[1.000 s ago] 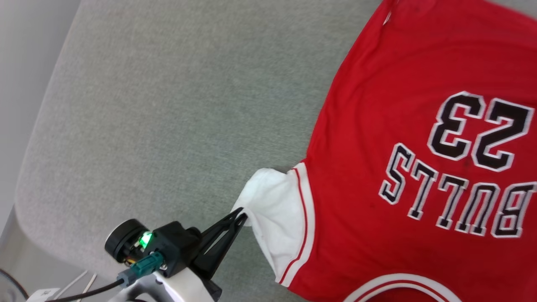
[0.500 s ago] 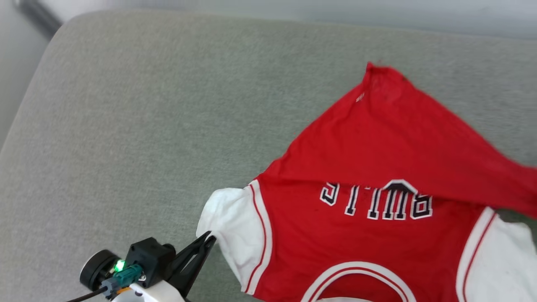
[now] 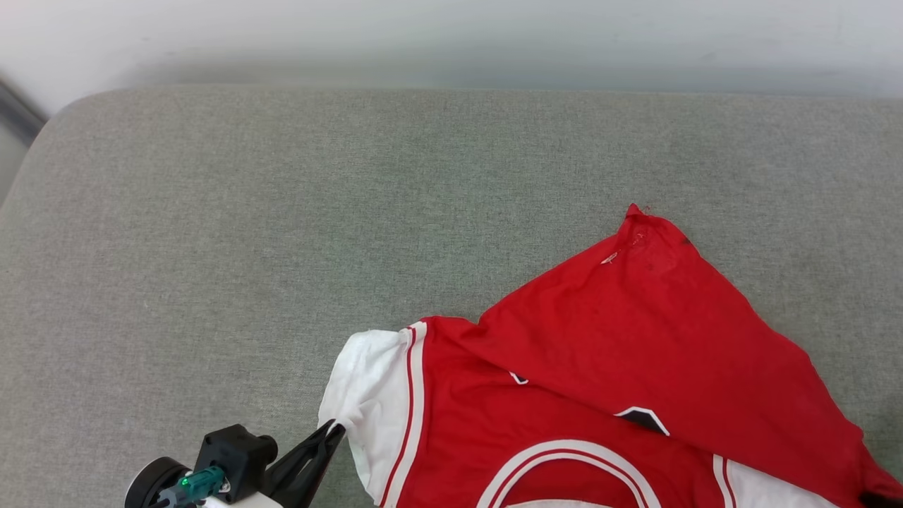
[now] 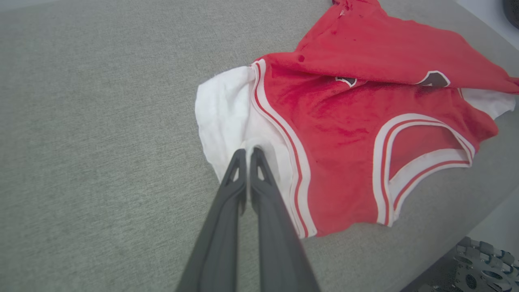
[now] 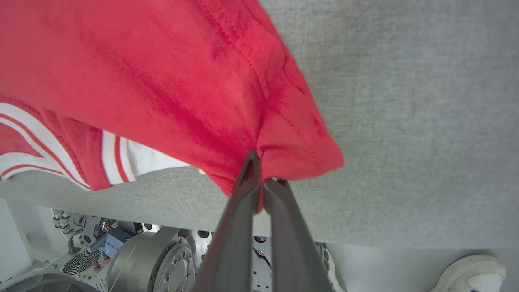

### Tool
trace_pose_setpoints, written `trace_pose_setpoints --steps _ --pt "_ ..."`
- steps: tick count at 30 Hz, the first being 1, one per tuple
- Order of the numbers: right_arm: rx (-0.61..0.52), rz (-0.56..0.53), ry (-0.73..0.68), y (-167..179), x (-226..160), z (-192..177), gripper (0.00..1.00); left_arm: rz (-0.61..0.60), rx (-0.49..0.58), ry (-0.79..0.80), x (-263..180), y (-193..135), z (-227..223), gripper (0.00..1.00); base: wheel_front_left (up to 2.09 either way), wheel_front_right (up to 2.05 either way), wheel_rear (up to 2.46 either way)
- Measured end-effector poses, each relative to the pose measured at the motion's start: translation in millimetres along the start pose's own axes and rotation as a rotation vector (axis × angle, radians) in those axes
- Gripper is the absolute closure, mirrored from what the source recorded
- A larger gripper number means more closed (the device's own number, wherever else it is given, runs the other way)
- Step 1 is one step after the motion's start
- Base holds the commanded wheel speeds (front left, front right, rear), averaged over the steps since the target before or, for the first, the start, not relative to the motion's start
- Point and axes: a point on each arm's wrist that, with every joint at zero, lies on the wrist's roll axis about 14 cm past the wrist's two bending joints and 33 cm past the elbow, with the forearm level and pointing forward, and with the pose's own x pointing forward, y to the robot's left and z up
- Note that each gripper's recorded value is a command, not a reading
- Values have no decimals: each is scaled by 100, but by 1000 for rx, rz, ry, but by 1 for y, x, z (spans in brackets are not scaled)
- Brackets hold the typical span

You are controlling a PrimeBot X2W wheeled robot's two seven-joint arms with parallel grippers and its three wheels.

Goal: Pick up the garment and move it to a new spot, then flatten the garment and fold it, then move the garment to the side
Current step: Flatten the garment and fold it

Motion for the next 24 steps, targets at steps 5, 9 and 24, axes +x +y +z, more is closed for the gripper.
trace_pose_setpoints --steps 5,9,24 --pt "-36 -2 -40 2 0 6 0 -6 0 1 1 -2 0 100 0 0 0" --pt "-107 17 -103 10 -7 33 0 5 -8 -11 1 1 4 100 0 0 0" --pt "-491 190 -225 130 6 156 0 24 -31 -36 1 -1 11 100 0 0 0"
